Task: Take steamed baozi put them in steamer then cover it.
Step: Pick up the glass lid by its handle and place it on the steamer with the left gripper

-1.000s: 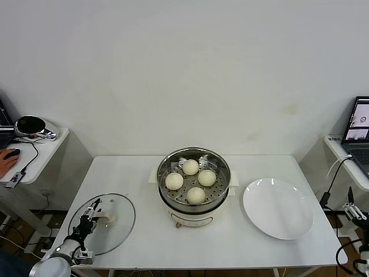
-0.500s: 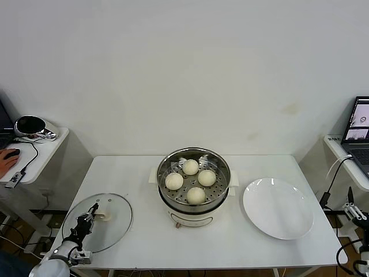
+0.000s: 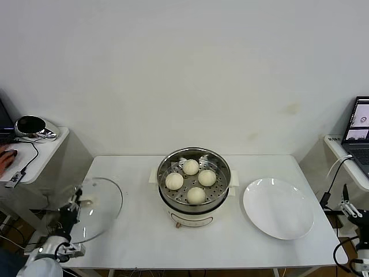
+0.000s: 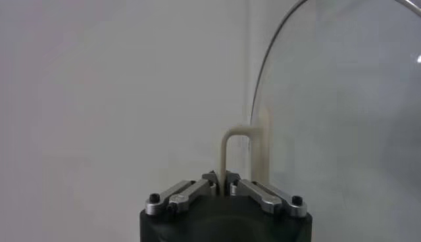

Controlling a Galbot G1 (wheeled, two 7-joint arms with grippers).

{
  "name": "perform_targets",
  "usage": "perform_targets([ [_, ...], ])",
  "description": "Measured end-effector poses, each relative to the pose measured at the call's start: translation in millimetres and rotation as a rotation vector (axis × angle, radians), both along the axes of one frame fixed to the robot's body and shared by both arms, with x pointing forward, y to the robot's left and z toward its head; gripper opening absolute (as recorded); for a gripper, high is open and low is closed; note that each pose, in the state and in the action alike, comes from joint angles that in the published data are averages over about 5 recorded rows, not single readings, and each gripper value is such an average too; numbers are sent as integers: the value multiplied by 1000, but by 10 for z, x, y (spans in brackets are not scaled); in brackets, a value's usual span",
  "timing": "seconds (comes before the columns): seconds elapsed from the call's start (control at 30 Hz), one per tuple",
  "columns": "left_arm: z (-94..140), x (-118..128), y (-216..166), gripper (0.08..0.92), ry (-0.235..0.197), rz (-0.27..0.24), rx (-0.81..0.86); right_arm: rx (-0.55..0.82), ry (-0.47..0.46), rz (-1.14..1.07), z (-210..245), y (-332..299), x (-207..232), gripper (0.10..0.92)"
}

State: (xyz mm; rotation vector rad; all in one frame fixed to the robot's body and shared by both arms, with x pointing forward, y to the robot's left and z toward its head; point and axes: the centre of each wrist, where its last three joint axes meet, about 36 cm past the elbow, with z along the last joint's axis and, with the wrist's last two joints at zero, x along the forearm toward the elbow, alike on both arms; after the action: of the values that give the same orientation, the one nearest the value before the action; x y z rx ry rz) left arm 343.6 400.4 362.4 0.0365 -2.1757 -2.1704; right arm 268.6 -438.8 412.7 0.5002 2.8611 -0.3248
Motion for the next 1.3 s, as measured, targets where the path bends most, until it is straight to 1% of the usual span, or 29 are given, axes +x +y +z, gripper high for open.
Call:
perform_targets([
  [0.13,339,43,-180,142,-52,20,-12,-3,5,14,-22,61,-1,823],
  [0.27,622,104,-387,142,-86,11,-29,-3,11,28,-64,132,9,823],
  [0.4,796,219,-642,142,-102,-23,-45,0,14,40,-111,232,45,823],
  [0.67,971,579,-1353,142,-112,-106,-72,5,25,56,-224,454,116,823],
  [0.77,1014,706,-1682,142,-103,-138,-80,2,32,60,-265,512,139,823],
  [0.97,1084,877,-2317,142,-66,-184,-77,-7,45,66,-333,592,147,823],
  [1.13,1128,961,-2750,142,-34,-201,-60,-13,50,70,-381,635,154,823],
  [1.3,1127,1007,-3083,142,-9,-207,-48,-17,53,75,-402,664,159,823],
])
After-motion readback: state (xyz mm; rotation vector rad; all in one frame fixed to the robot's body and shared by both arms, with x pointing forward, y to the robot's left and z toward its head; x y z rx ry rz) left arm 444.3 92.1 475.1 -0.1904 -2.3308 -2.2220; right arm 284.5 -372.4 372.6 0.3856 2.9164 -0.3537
